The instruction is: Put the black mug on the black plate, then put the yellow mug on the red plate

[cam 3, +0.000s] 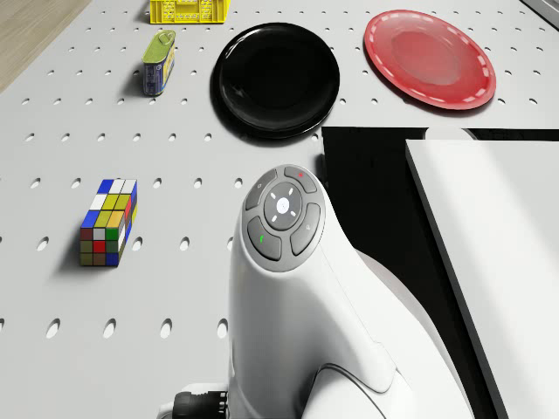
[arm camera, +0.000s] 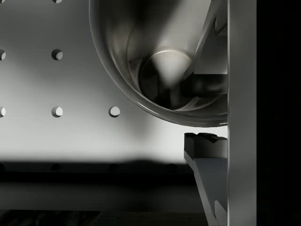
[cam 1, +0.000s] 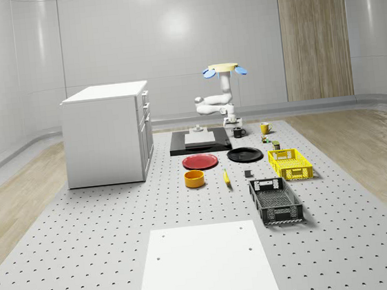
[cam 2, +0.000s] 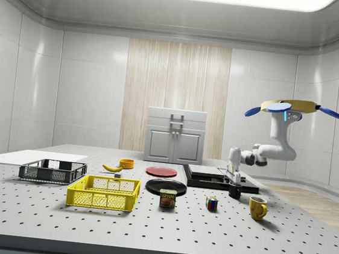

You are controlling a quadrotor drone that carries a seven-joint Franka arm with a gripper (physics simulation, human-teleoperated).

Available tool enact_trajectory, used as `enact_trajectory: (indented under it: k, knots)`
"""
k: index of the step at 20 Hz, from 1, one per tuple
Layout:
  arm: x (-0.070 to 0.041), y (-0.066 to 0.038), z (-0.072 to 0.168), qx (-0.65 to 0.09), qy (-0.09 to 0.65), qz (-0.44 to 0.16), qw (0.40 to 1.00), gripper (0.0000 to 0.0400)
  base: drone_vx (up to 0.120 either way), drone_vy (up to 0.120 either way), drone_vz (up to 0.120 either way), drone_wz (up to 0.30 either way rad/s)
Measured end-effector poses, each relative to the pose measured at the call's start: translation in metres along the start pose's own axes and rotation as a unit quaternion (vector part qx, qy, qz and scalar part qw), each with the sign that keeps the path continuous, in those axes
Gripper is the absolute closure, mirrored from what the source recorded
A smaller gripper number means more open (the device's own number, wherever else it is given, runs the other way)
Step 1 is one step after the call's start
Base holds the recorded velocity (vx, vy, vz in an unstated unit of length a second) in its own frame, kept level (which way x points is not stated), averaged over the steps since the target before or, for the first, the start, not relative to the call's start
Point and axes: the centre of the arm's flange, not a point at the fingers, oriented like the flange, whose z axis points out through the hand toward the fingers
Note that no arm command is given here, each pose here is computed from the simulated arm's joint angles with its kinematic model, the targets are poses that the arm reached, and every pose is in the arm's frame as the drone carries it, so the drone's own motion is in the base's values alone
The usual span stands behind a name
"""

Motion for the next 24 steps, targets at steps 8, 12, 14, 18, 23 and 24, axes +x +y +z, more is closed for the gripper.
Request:
enact_trajectory:
  k: [8,12,14,18,23,24]
  knots:
    - [0.0,0.0,-0.014,0.0,0.0,0.0,1.0,0.0299,0.0,0.0,0.0,0.0]
    - [0.0,0.0,-0.029,0.0,0.0,0.0,1.0,0.03,0.0,0.0,0.09,0.0]
    - [0.0,0.0,-0.035,0.0,0.0,0.0,1.0,0.03,0.0,0.0,0.12,0.0]
    - [0.0,0.0,-0.041,0.0,0.0,0.0,1.0,0.03,0.0,0.0,0.12,0.0]
    - [0.0,0.0,-0.044,0.0,0.0,0.0,1.0,0.03,0.104,0.0,0.032,0.0]
    - [0.0,0.0,-0.045,0.0,0.0,0.0,1.0,0.03,0.12,0.0,0.0,0.0]
